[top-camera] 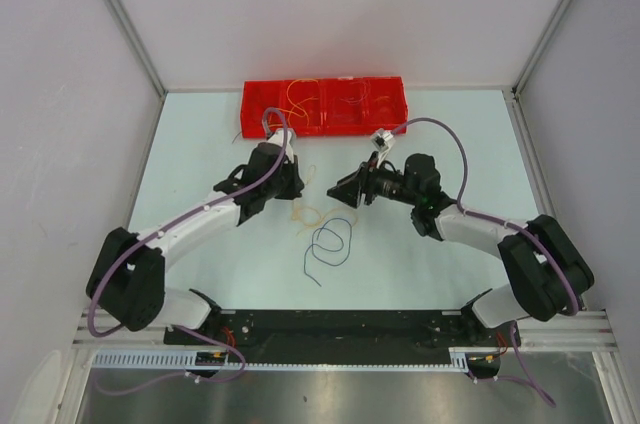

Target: Untangle the cables

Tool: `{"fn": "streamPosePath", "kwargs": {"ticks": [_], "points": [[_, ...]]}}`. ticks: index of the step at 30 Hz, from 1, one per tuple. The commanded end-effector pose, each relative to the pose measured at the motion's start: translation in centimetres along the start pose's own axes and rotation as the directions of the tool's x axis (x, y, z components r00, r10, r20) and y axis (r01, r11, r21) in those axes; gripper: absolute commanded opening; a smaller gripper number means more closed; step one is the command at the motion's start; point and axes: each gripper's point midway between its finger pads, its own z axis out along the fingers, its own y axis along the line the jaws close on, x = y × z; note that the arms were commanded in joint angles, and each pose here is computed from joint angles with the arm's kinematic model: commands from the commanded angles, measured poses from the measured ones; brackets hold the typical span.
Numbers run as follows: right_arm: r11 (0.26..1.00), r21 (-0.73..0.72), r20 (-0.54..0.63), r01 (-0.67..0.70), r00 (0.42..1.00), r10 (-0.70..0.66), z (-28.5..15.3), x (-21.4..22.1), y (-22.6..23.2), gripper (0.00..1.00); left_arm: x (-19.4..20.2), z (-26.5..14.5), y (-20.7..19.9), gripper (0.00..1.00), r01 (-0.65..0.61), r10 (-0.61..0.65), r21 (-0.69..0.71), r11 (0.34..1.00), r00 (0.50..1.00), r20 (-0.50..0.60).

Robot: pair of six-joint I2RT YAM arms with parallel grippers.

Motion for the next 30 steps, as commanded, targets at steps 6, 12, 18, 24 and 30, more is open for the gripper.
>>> {"fn": "streamPosePath", "kwargs": {"ticks": [6,12,18,24,30], "points": [[0.977,0.215,-0.067,-0.006,0.998,0.021,3.2,1.1,-2.9,0.66,1.5,3.6,2.2,0.00,0.071,-0.073,-0.049,0.996,0.997,-0.033],[0.906,0.398,-0.121,-0.146,0.970,0.210,4.0,3.4,-6.1,0.66,5.2,4.3,3.2,0.00,0.108,-0.114,-0.066,0.992,0.988,-0.100],[0.852,0.493,-0.138,-0.176,0.951,0.277,4.8,4.3,-8.4,0.66,7.7,4.5,4.5,0.00,0.113,-0.126,-0.101,0.988,0.984,-0.129],[0.823,0.538,-0.170,-0.185,0.932,0.321,6.2,5.9,-9.5,0.64,9.7,5.2,5.1,0.00,0.122,-0.139,-0.108,0.987,0.976,-0.165],[0.816,0.544,-0.165,-0.197,0.928,0.334,7.6,6.3,-10.4,0.60,10.2,5.4,5.2,0.00,0.121,-0.138,-0.107,0.987,0.975,-0.174]]}}
